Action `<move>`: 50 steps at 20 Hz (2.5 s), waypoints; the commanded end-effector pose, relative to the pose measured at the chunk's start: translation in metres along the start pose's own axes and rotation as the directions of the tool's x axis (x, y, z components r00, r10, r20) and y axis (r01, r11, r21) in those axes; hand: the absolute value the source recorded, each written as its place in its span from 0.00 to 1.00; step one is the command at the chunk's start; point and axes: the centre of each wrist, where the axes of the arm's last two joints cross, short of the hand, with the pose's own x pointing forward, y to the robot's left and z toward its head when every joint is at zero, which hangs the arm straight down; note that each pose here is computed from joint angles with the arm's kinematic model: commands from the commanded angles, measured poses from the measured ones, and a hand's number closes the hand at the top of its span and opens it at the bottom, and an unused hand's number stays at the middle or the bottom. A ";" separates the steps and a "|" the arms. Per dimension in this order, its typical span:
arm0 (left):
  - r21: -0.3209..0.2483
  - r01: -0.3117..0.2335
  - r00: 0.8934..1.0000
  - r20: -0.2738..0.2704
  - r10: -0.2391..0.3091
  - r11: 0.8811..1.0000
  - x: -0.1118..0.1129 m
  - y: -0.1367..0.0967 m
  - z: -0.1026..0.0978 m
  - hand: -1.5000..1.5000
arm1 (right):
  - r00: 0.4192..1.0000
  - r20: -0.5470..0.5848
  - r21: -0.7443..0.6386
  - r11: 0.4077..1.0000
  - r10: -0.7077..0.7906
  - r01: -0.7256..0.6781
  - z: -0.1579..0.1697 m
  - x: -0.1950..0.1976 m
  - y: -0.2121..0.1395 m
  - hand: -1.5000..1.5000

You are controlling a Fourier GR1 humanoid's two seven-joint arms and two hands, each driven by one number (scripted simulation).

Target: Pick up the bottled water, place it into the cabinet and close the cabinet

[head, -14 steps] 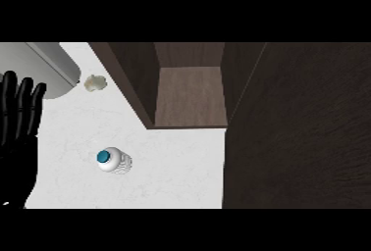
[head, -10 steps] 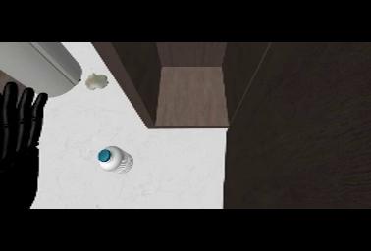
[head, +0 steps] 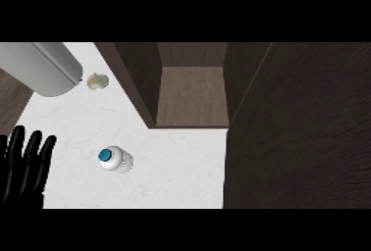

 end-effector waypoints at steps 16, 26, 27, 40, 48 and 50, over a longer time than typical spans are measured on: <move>0.034 -0.004 0.999 -0.052 0.006 0.999 0.043 0.007 0.050 0.00 | 1.000 -0.016 0.026 0.999 -0.021 0.021 0.049 0.065 0.006 0.00; 0.077 0.006 0.993 -0.116 0.003 0.997 0.003 0.003 0.055 0.00 | 1.000 -0.004 0.014 1.000 -0.011 0.011 0.070 0.058 0.005 0.00; 0.091 0.026 0.991 -0.133 -0.014 0.996 0.000 0.012 0.055 0.00 | 1.000 -0.001 0.026 0.999 -0.029 0.029 0.066 0.054 0.003 0.00; 0.142 0.029 0.974 -0.226 0.004 0.989 -0.105 0.030 0.029 0.00 | 1.000 -0.023 0.070 0.997 -0.017 0.018 0.086 0.061 0.006 0.00; 0.147 0.026 0.959 -0.283 0.017 0.989 -0.147 0.061 0.025 0.00 | 1.000 -0.016 0.055 0.998 -0.002 0.003 0.100 0.064 0.005 0.00; 0.156 0.021 0.952 -0.305 0.028 0.988 -0.161 0.064 0.033 0.00 | 1.000 -0.022 0.057 0.998 -0.018 0.019 0.108 0.062 -0.001 0.00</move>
